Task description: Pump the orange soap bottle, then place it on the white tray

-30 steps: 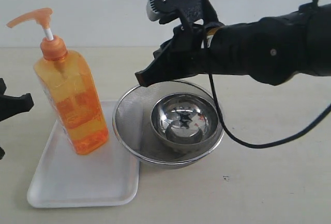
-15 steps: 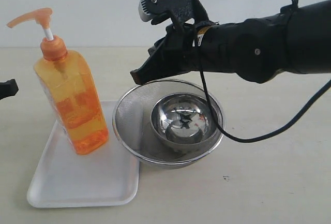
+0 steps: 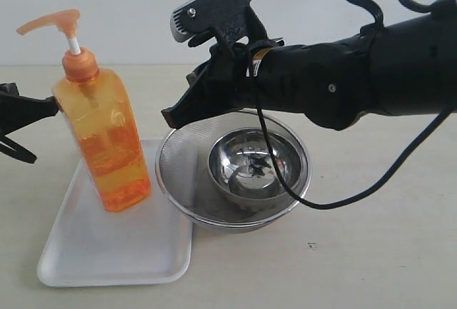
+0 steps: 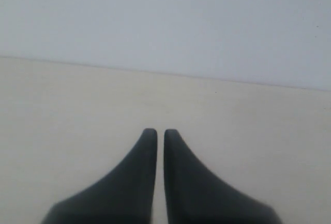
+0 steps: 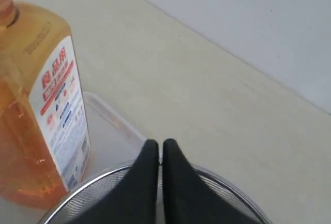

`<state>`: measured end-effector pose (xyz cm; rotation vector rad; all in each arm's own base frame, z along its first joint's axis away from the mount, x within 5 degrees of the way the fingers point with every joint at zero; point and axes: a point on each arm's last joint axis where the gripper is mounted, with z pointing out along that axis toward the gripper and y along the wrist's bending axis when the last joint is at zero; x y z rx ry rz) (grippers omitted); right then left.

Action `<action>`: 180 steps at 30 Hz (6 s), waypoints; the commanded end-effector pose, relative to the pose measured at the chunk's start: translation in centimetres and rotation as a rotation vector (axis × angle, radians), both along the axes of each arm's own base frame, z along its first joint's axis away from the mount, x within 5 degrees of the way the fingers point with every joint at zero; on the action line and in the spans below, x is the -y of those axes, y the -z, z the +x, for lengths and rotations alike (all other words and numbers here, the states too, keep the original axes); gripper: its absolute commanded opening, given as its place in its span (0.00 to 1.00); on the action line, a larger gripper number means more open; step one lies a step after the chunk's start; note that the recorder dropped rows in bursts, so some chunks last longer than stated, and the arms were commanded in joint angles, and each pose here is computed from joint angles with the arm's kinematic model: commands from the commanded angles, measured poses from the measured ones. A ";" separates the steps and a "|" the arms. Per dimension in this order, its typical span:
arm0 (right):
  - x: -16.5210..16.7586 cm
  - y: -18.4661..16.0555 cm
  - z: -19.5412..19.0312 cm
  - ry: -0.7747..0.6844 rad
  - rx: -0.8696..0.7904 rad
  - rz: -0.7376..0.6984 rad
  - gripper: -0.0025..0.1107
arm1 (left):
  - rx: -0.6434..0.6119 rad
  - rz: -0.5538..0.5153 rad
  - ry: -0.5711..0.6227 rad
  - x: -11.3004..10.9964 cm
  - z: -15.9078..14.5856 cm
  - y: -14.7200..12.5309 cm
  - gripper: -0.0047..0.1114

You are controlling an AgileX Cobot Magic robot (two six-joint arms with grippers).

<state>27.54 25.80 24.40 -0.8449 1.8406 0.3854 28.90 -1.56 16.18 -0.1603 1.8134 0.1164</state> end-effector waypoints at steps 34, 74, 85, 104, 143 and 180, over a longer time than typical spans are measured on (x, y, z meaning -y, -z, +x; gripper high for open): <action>-2.2 -0.3 -2.1 -0.093 0.034 -0.006 0.02 | 0.030 -0.046 0.129 1.6 2.8 -0.9 0.08; -5.9 3.5 -3.1 -0.136 -0.007 0.075 0.02 | -0.035 -0.030 0.147 1.1 1.4 -0.3 0.08; -5.8 3.6 -3.0 -0.129 -0.024 0.076 0.02 | -0.033 -0.031 0.151 1.1 1.4 -0.3 0.08; -3.0 0.6 -1.7 -0.044 -0.036 0.089 0.02 | -0.037 -0.048 0.100 0.6 1.0 -0.1 0.08; 15.4 -1.6 -14.6 0.138 0.173 0.397 0.02 | 0.373 -0.259 0.521 1.7 -20.6 -7.5 0.08; 18.2 2.0 -17.3 0.165 0.207 0.417 0.02 | 0.491 -0.289 0.490 0.9 -23.4 -6.9 0.08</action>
